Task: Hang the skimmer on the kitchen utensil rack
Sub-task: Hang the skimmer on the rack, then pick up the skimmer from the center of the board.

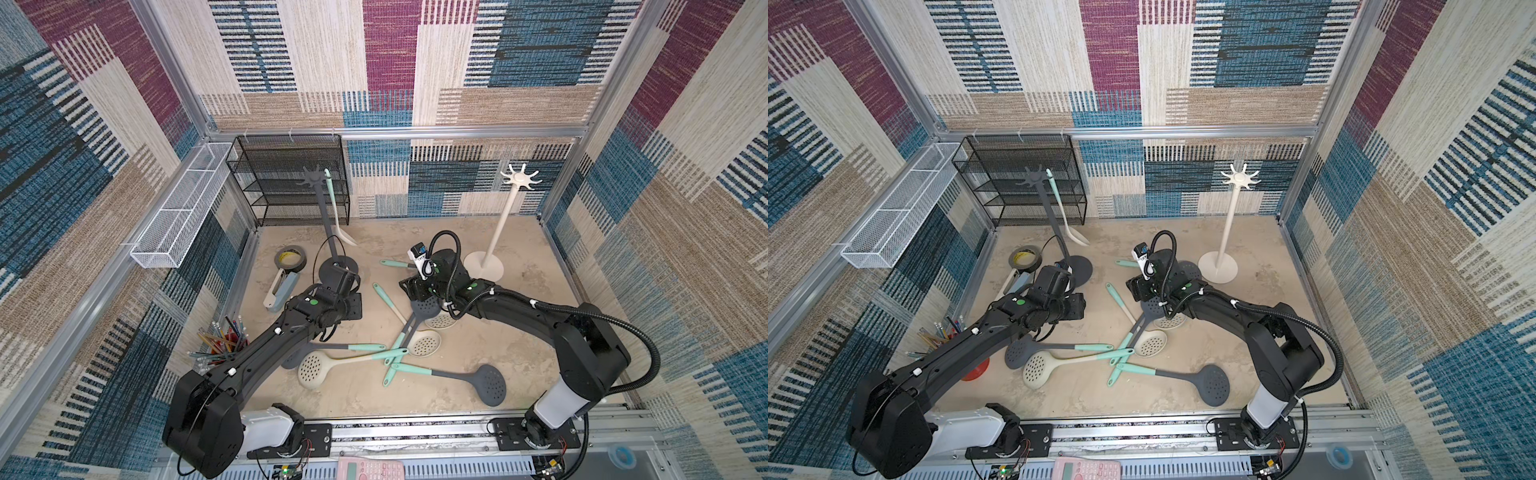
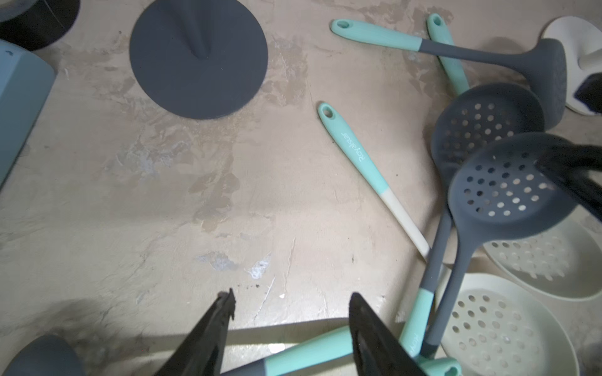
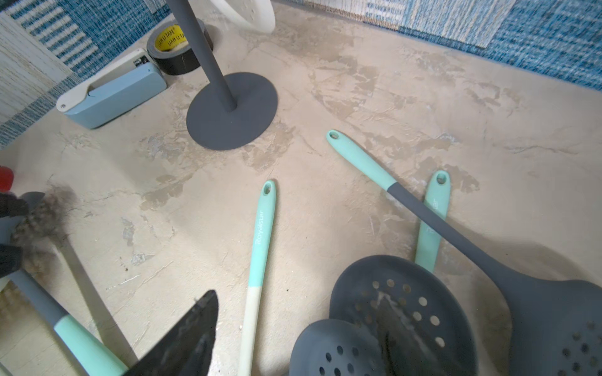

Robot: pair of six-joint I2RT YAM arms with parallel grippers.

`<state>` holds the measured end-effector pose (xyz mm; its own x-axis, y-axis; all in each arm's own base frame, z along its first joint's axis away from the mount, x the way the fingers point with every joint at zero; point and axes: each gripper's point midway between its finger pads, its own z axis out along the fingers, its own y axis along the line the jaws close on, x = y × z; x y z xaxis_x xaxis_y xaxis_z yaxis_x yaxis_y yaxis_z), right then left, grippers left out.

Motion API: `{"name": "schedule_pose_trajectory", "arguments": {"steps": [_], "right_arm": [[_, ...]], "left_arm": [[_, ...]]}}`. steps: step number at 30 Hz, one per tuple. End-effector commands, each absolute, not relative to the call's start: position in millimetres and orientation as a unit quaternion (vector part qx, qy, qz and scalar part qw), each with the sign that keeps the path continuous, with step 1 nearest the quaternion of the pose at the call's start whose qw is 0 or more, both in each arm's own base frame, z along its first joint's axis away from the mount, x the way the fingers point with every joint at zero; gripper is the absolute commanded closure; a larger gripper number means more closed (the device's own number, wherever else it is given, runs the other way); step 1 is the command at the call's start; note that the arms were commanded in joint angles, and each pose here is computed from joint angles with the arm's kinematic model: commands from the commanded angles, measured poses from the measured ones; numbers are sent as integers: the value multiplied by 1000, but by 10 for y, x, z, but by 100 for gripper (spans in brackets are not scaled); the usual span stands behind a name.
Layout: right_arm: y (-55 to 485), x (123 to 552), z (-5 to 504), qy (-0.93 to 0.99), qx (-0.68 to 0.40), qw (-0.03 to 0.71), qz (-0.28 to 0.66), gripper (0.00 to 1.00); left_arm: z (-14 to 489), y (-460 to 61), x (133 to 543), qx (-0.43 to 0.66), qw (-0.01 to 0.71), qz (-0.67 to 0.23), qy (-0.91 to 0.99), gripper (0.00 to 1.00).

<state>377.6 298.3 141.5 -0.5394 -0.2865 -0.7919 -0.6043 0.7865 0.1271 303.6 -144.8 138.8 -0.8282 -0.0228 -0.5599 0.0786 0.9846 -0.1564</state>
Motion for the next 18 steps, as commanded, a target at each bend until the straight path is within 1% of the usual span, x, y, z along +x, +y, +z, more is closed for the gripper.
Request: {"name": "schedule_pose_trajectory", "arguments": {"steps": [1,4,9,18], "right_arm": [[2957,3790,1315,868,-254,392,169,24],[2934,3842,1264,874,-251,388,148,25],[2893,4047,1231,880,-267,384,88,25],[2757,4535,1009,871,-310,375,-66,27]], "left_arm": [[1356,-1525,2896,50,264,-108,957,41],[1372,-1574,2845,64,256,-122,957,41],[1457,-1641,2767,89,249,-143,954,42],[1480,-1711,2672,131,233,-158,951,41]]}}
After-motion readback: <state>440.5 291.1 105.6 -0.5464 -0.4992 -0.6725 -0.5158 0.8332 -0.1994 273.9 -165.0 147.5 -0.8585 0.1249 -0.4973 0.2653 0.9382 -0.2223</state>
